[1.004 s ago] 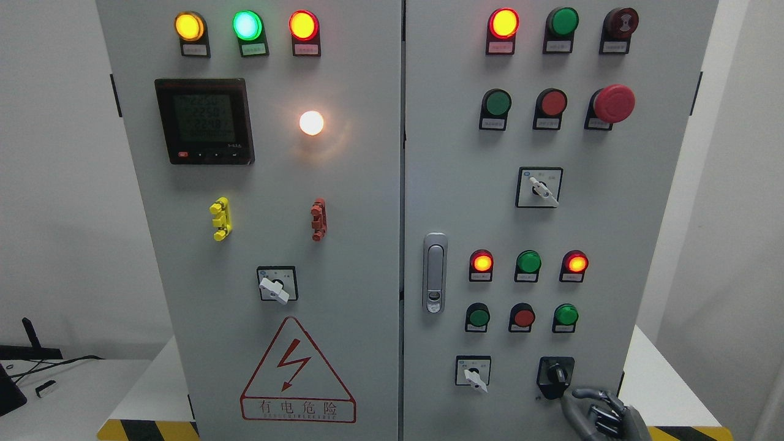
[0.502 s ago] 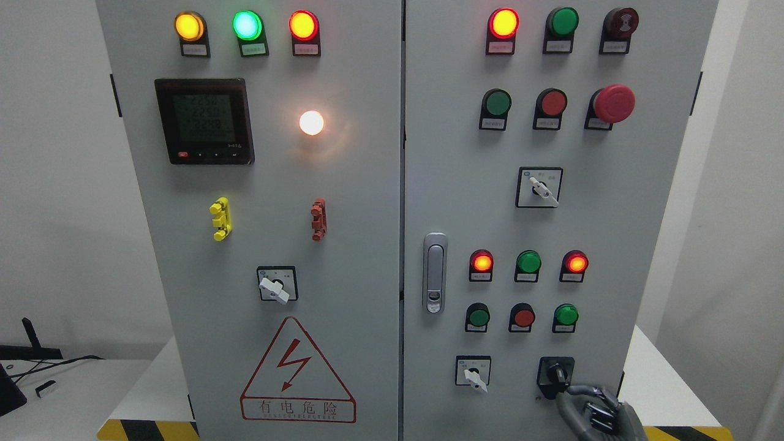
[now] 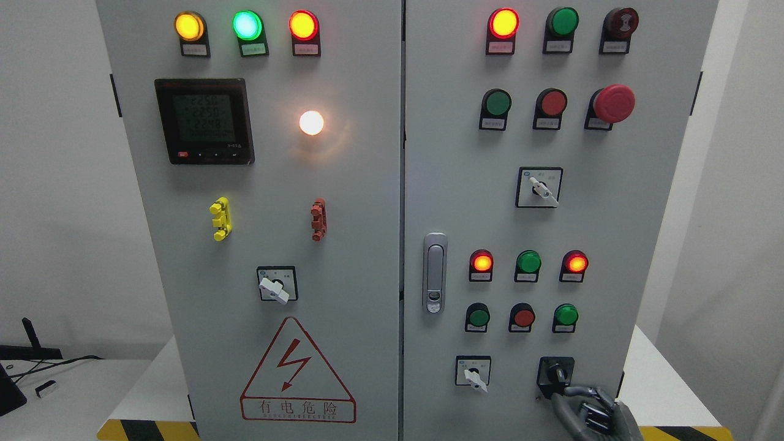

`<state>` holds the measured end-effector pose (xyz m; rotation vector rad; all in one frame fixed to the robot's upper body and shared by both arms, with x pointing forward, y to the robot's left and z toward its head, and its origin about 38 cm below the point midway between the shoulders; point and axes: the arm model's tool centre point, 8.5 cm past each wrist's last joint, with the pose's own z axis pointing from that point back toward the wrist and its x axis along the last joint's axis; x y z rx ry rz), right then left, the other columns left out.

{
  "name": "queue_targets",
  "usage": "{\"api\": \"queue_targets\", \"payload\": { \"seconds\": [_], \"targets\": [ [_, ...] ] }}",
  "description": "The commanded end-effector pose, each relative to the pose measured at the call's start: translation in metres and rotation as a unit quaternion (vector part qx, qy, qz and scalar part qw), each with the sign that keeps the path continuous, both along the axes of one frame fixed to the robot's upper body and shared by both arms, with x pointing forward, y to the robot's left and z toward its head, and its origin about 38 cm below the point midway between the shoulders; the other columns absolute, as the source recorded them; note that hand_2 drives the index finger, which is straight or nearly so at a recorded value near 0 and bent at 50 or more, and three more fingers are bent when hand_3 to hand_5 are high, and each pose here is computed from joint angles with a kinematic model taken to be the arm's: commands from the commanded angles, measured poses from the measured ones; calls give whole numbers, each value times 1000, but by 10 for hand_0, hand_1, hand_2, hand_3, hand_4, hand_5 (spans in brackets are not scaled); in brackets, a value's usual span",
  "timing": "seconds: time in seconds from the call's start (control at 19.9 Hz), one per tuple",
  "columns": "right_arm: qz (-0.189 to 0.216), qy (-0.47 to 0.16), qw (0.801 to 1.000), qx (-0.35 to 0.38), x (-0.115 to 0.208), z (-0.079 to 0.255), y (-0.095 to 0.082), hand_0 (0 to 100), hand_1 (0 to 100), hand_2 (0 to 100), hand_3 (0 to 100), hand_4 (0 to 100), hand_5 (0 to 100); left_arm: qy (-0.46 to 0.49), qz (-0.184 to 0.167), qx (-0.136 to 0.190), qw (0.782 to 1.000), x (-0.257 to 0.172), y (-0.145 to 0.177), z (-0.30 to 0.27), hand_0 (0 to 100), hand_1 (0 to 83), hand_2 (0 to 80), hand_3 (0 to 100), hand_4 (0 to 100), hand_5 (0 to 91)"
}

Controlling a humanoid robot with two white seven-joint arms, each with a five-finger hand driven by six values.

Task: Trip black knob to open circuit
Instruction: 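Close the right hand fingers around the black knob, then twist the black knob with the right hand to switch it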

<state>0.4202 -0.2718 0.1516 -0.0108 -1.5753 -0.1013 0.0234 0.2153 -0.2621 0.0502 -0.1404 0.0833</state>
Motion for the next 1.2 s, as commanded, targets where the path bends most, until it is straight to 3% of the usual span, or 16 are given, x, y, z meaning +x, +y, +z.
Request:
{"api": "queue_targets", "payload": {
  "seconds": [0.0, 1.15],
  "targets": [
    [3, -3, 1000, 4, 0, 2, 5, 285, 791, 510, 1000, 992, 925, 0, -15, -1, 1000, 0, -1, 0, 120, 389, 0, 0, 0, 0],
    [8, -12, 1000, 5, -4, 8, 12, 281, 781, 509, 1000, 997, 925, 0, -15, 0, 1000, 0, 0, 0, 120, 389, 0, 0, 0, 0]
  ]
}}
